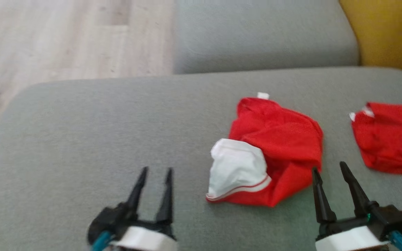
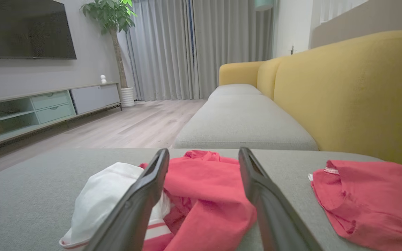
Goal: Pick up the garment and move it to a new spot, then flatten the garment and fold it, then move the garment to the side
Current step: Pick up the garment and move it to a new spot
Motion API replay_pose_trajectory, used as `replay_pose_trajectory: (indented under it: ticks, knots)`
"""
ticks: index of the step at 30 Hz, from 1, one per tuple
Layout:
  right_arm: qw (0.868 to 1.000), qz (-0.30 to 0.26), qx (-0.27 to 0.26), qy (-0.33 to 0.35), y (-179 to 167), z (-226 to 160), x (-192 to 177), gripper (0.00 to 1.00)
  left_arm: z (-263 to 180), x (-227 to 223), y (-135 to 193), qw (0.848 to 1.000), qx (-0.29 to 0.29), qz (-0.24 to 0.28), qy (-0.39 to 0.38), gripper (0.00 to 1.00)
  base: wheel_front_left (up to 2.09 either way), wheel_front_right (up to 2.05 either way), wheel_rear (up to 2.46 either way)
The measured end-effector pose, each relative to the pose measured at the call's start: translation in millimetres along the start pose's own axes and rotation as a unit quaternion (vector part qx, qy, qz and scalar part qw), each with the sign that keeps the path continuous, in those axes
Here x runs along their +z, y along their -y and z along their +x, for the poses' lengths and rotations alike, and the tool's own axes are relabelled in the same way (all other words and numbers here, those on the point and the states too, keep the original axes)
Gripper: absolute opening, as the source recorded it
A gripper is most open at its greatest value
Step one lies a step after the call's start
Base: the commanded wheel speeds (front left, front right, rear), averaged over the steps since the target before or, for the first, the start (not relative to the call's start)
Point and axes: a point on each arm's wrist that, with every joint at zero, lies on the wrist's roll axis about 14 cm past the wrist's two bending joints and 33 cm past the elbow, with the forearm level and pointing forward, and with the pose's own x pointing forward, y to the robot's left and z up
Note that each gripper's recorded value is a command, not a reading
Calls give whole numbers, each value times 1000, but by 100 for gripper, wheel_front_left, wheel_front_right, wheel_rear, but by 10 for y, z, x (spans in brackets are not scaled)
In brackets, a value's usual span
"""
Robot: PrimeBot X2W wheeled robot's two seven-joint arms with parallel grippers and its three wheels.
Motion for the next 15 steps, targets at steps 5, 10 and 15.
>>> replay_pose_trajectory:
  ticks: [5, 10, 15]
  knots:
    - [1000, -3, 14, -4, -85, -78, -21, 100, -374, 172, -334, 997, 61, -8, 39, 100, 0, 0, 0]
    - [1000, 7, 21, -7, -144, -167, -39, 100, -716, 179, -537, 993, 102, 44, 46, 100, 0, 0, 0]
    - [999, 14, 22, -29, -171, -303, -174, 100, -936, -16, -571, 991, 115, 58, 19, 100, 0, 0, 0]
